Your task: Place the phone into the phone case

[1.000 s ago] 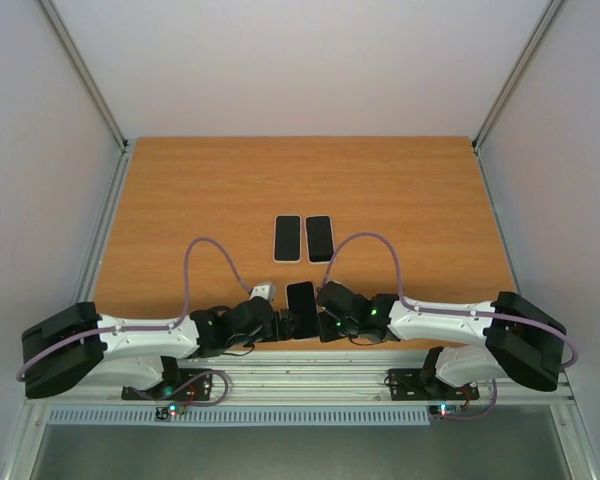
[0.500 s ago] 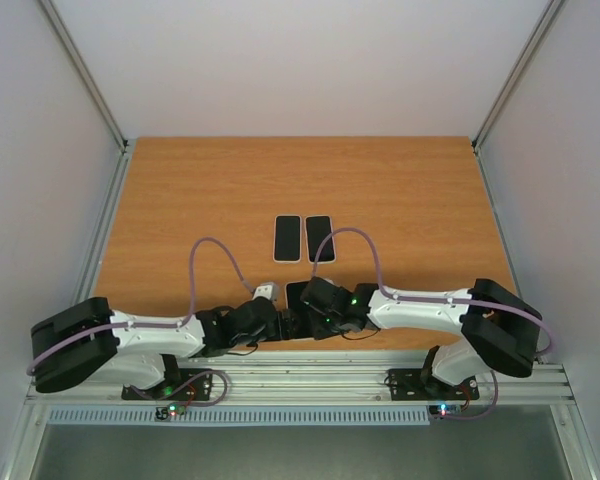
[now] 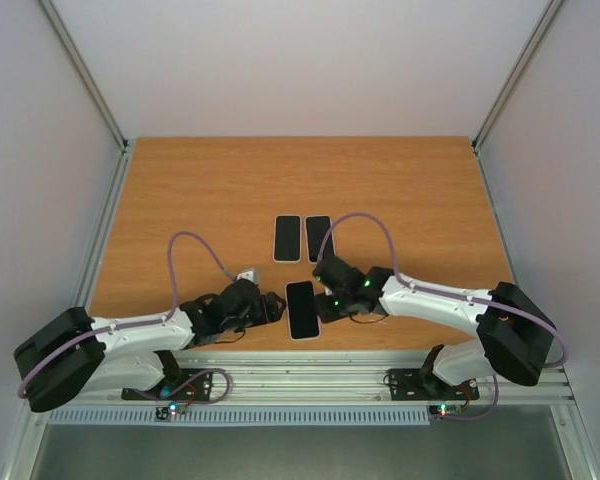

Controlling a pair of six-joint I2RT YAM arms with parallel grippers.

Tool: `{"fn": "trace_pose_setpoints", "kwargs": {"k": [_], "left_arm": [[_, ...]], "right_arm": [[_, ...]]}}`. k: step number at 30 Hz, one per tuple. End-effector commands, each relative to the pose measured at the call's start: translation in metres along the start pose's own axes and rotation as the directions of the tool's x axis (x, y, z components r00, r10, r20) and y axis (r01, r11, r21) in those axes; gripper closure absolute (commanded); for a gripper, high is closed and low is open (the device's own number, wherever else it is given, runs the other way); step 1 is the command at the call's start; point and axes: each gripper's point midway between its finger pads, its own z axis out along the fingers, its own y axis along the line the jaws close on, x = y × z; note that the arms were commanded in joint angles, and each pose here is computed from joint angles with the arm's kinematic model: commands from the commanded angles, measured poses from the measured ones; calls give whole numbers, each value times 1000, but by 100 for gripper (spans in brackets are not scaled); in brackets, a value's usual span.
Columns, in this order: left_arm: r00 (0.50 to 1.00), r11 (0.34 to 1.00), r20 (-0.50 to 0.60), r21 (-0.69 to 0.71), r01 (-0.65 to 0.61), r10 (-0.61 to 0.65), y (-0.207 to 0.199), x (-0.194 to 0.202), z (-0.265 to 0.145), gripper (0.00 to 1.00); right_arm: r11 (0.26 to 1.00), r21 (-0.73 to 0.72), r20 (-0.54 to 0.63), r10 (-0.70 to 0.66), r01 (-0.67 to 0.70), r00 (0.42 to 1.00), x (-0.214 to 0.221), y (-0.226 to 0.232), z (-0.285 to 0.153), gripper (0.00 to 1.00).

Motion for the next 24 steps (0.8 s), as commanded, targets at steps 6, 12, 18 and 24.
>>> {"fn": "trace_pose_setpoints", "kwargs": {"k": [6,12,18,24], "left_arm": [[998,998,-22,30,-62,63,-24,-34,8,23],[995,997,-58,8,-82,82,-27,-43,22,23],[987,991,-120,-63,-117,109,-17,-38,35,25],[975,984,-187,-102,-145,124,-12,-31,47,29]], "right_arm": [[967,-255,11,30,-26,1000,-60,9,-13,70],[959,-273,-11,79,-79,997,-82,-4,2,71],[959,-263,-37,99,-106,994,-88,-15,15,75],[951,-281,-86,106,-126,991,-86,-18,30,81]]}}
